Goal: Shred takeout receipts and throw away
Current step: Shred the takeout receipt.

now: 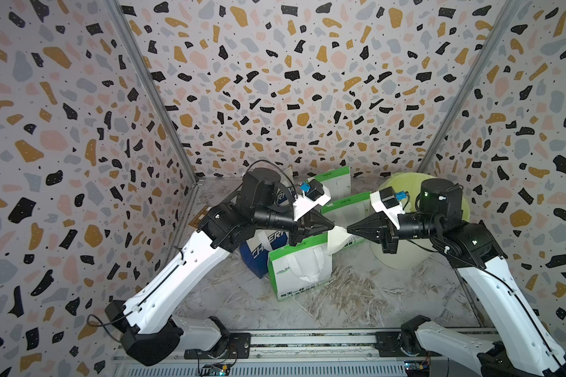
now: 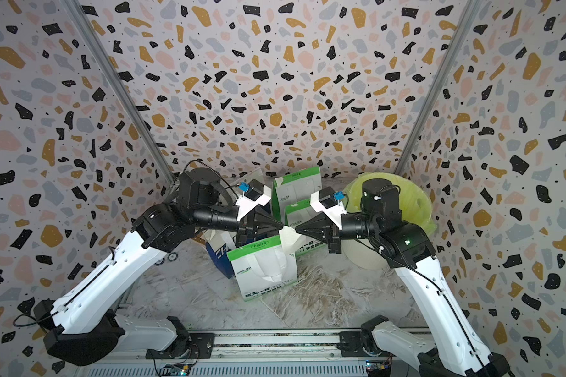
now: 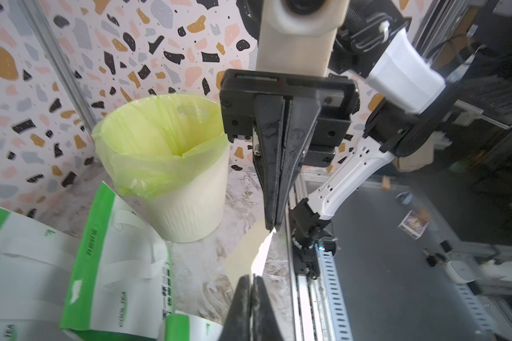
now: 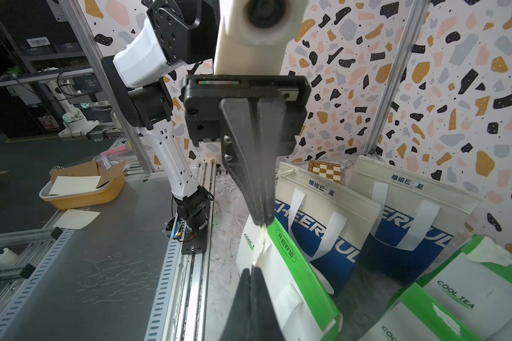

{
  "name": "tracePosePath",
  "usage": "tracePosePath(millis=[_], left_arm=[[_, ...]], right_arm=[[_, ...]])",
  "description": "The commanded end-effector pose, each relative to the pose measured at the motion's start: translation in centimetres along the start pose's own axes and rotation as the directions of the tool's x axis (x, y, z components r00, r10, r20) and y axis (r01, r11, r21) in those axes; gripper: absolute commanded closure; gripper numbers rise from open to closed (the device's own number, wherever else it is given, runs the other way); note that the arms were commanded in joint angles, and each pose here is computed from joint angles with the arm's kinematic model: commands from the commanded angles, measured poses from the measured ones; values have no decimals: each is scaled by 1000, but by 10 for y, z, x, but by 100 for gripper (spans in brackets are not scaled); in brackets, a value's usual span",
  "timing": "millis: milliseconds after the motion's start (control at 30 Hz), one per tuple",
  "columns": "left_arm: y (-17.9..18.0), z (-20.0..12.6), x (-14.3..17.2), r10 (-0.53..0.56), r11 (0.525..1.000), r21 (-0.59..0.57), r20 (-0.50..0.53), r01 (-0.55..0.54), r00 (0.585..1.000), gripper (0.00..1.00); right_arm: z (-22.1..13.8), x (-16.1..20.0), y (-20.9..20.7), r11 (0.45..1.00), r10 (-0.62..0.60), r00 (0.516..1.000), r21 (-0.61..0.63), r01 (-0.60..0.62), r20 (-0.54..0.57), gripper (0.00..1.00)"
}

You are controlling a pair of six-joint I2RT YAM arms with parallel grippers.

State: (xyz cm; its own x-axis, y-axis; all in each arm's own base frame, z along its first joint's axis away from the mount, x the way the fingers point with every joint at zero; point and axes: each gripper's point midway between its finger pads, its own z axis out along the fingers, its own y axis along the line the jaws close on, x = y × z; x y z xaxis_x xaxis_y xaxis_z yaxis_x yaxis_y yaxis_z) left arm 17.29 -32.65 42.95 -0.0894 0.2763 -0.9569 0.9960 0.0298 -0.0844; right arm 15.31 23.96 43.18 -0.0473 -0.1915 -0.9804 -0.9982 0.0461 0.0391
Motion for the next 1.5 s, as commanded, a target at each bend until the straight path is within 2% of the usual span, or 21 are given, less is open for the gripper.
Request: tracePosePath(millis=[0, 100, 300, 833, 967, 1133, 1267, 1367, 1467], left_arm=[[5, -4, -10, 43, 998, -42, 39, -41, 998, 45], [7, -6, -16, 68, 996, -62, 65, -64, 996, 31], [8, -3, -22, 109, 993, -55, 84, -105, 990, 32], [-5, 12, -19, 123, 992, 22, 68, -125, 990, 66], [-6, 12, -19, 124, 992, 24, 73, -126, 990, 78], [-8, 11, -21, 129, 991, 18, 83, -131, 988, 100], [-7, 11, -22, 128, 992, 12, 89, -129, 988, 100], [-7, 11, -22, 125, 992, 15, 89, -127, 988, 100], [-7, 12, -21, 125, 992, 17, 89, -127, 988, 100]], right_arm=[[-1, -5, -1, 998, 66, 998, 11, -66, 5, 100], [0, -3, -2, 995, 95, 995, 13, -95, -1, 100], [-2, -10, 2, 995, 104, 994, -4, -104, 22, 100], [-2, -16, 0, 993, 116, 993, -3, -116, 38, 100], [-2, -17, -3, 993, 117, 992, 11, -117, 42, 100], [-1, -14, -11, 990, 128, 991, 52, -130, 37, 100], [-1, -15, -18, 987, 135, 990, 86, -139, 50, 100], [0, -15, -18, 987, 132, 990, 85, -137, 57, 90], [3, -16, -17, 988, 132, 990, 77, -136, 56, 87]])
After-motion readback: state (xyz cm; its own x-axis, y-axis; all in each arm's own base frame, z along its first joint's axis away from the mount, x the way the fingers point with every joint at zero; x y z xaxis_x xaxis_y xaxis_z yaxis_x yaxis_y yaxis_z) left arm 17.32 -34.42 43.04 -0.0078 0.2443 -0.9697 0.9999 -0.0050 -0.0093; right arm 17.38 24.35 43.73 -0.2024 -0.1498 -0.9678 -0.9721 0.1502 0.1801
